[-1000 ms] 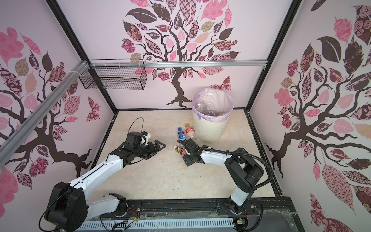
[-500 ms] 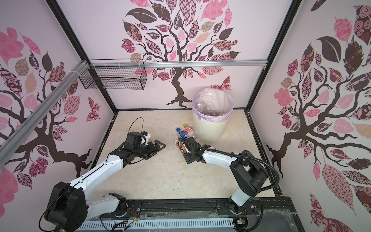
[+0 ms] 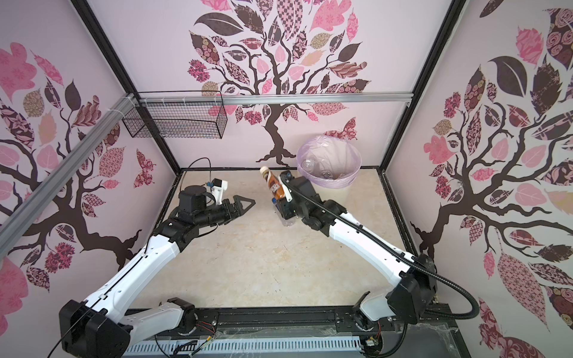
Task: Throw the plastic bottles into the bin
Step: 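Lift the Nescafe bottle high with the right gripper, then move the Nescafe bottle over the bin and open the right gripper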
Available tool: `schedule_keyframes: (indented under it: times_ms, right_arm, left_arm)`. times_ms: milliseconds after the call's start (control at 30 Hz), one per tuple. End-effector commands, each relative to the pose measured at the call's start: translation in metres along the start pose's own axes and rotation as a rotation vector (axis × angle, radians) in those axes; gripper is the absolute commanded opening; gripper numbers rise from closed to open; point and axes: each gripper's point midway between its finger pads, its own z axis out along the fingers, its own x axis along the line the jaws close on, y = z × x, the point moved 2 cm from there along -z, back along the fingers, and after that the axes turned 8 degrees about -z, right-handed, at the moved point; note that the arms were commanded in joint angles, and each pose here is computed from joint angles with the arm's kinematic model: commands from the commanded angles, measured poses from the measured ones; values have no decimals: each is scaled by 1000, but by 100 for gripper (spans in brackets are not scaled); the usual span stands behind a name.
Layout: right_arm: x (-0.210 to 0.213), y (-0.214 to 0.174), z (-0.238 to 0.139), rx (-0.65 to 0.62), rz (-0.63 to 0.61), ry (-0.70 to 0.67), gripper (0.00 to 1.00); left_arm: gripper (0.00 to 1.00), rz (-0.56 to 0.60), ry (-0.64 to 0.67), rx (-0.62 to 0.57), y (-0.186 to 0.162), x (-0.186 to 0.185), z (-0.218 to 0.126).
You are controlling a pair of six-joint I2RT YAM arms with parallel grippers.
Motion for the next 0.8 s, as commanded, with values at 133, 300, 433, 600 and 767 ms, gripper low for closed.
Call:
schedule_keyframes:
  times_ms: [133, 300, 433, 600, 767]
  right_arm:
    - [-100, 131, -92, -262, 48, -293, 51]
    - [-158, 149, -94, -275, 89, -418, 52]
    - [-194, 94, -31, -79, 135, -469, 64]
    - [-204, 54, -4, 4, 150, -539, 97]
    - [-206, 62, -16, -15, 153, -561, 100]
  left_arm:
    - [98, 124, -172, -32, 35, -67, -5]
    - [98, 141, -177, -45, 39, -73, -4]
    - [98, 125, -155, -36, 35, -62, 0]
    - [99, 112, -118, -24, 28, -49, 1]
    - [98, 100, -110, -1, 22, -42, 4]
